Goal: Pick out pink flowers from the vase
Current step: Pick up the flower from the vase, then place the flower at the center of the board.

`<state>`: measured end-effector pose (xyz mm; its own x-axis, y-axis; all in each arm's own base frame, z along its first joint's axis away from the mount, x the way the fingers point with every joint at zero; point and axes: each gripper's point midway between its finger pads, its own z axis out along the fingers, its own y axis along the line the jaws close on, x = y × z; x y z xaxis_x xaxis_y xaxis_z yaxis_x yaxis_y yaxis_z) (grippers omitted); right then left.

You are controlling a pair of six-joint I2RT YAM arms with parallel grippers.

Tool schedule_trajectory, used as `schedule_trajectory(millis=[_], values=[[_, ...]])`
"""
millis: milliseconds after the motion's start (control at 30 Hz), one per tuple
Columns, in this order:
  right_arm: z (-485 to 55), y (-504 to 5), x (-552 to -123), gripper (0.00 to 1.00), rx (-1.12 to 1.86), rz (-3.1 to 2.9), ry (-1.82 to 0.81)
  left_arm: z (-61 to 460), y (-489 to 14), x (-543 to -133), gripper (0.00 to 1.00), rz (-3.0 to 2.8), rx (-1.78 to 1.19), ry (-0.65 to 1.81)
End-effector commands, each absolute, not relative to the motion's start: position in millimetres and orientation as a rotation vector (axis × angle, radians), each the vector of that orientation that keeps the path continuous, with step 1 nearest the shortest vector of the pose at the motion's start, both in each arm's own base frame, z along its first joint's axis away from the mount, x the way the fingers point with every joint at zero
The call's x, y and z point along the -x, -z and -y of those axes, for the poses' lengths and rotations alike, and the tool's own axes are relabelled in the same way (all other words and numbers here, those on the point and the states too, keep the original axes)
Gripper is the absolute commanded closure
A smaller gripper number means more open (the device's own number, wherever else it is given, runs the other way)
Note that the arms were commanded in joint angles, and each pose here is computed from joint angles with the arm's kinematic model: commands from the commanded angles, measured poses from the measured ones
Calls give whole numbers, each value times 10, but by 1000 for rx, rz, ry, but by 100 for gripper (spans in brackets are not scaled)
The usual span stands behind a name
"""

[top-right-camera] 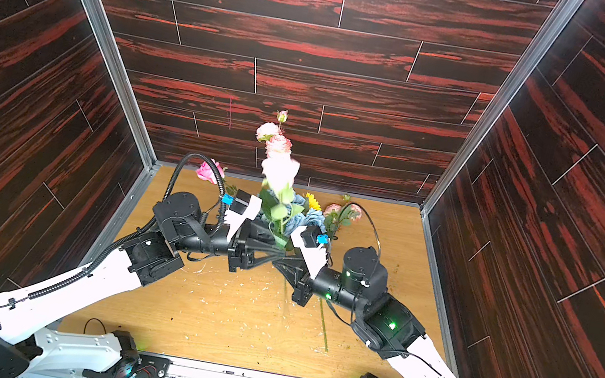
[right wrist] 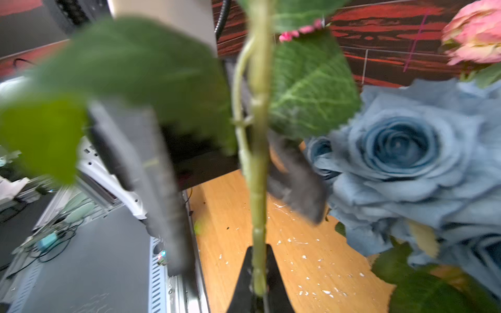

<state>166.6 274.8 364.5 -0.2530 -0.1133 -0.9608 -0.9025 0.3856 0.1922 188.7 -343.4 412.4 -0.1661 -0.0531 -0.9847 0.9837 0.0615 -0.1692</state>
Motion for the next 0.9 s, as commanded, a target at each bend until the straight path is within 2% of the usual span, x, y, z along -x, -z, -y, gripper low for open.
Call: schedule_trajectory(millis=[0,67,267,467,567,700,867], values=[[-2620,-3752,-1781,100,829,-1642,-913,3353,-4215,-1879,11,-1315,-1017,1252],[-2524,-3740,-1919,100,757,-1673,-827,3288,-4137,-1885,5,-1344,-1002,1212],[-2137,-3581,-2467,100,469,-1789,-487,3067,-3991,-1858,4,-1383,-922,1143],[-1658,-3324,-2944,100,207,-1933,-216,2783,-3664,-2022,4,-1509,-805,952],[-1315,-3146,-3134,100,36,-2030,-240,2637,-3499,-2094,4,-1561,-738,875],[-962,-2653,-3379,100,-147,-2209,-361,2485,-3347,-2169,4,-1604,-659,804],[-976,-2052,-3519,100,-205,-2365,-458,2328,-3233,-2250,4,-1641,-587,720]])
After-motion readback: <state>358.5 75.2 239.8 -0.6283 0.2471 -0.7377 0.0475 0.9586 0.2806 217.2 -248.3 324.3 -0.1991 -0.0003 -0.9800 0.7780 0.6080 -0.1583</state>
